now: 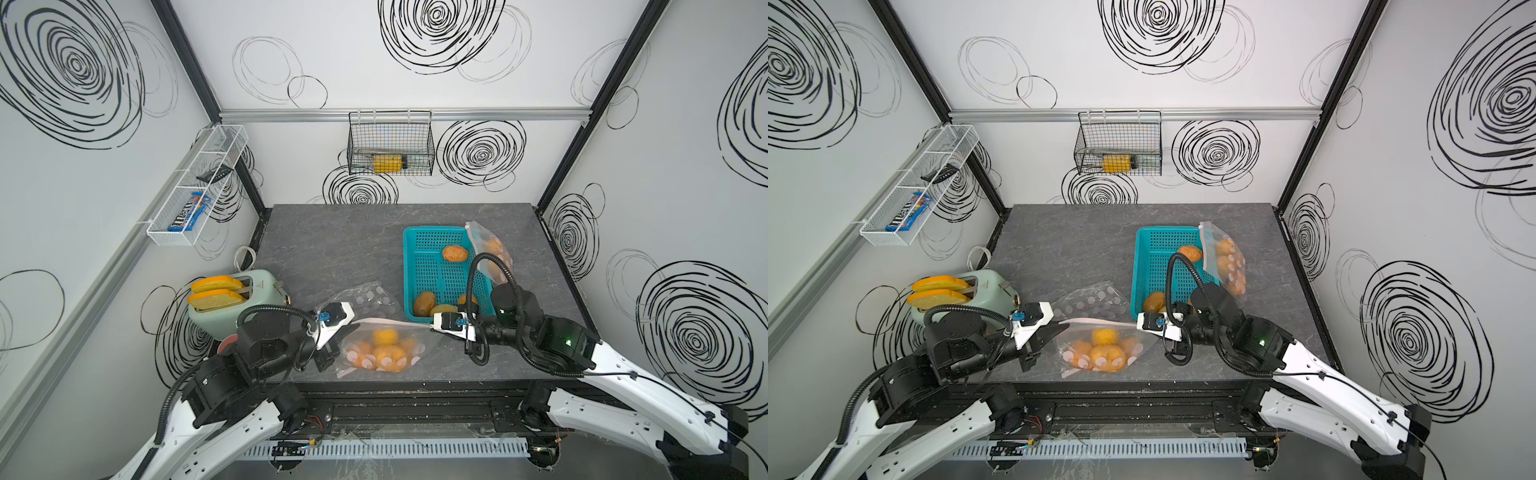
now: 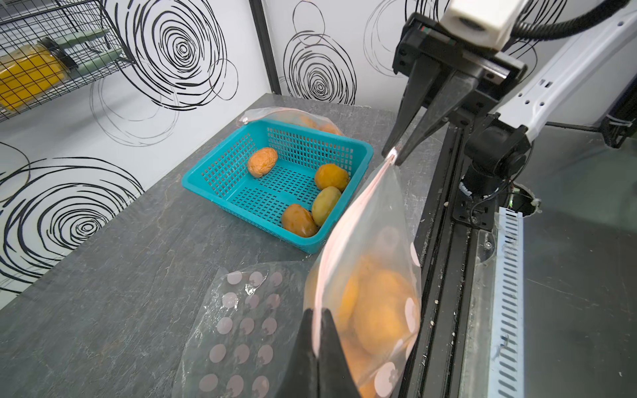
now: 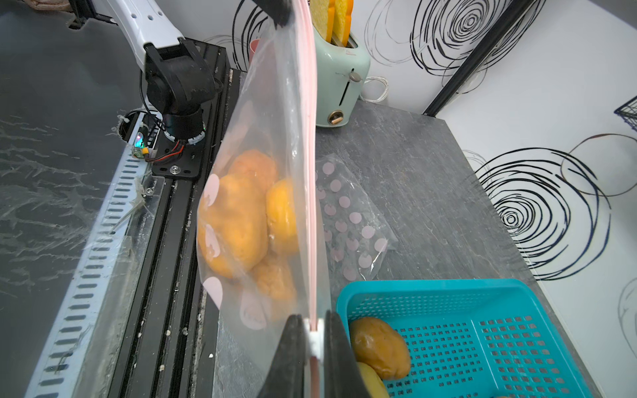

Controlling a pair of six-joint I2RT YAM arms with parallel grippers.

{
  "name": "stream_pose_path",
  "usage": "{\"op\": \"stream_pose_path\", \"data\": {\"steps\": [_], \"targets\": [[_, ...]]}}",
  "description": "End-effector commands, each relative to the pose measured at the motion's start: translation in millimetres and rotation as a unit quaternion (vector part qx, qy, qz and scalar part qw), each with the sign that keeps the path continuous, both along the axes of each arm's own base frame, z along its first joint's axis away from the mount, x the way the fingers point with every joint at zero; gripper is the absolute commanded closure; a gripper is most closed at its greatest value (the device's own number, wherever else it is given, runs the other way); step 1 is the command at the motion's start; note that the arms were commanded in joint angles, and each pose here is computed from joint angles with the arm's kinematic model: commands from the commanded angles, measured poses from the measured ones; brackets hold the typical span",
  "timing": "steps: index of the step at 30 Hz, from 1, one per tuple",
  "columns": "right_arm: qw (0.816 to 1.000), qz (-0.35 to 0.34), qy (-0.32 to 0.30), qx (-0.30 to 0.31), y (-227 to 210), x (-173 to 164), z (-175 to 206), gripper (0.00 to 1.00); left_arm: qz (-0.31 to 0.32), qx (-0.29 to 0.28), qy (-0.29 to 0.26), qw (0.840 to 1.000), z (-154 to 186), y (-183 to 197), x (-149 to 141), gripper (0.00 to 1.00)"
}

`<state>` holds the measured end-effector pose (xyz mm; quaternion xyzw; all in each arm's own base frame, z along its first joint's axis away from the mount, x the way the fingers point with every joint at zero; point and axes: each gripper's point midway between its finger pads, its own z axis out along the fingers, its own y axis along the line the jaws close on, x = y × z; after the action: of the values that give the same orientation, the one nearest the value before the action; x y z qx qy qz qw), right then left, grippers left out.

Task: Put the potatoes into a zipper bag and zip it
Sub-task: Zip the zipper on the zipper food storage bag.

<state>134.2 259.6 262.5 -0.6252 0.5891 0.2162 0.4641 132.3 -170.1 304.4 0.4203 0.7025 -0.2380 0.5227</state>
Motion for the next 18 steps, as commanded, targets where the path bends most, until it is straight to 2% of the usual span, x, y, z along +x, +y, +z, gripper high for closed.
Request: {"op": "stream_pose_path", "data": {"steps": [1, 18], "targets": [[0.998, -0.023, 0.016, -0.063, -23, 0, -31, 1.0, 0.031, -0.031, -0.034, 0.998, 25, 8, 7, 1.0], [0.991, -0.102, -0.011, -0.085, -47, 23, -34, 1.0, 0.039, -0.03, -0.033, 0.998, 24, 9, 10, 1.0]]}}
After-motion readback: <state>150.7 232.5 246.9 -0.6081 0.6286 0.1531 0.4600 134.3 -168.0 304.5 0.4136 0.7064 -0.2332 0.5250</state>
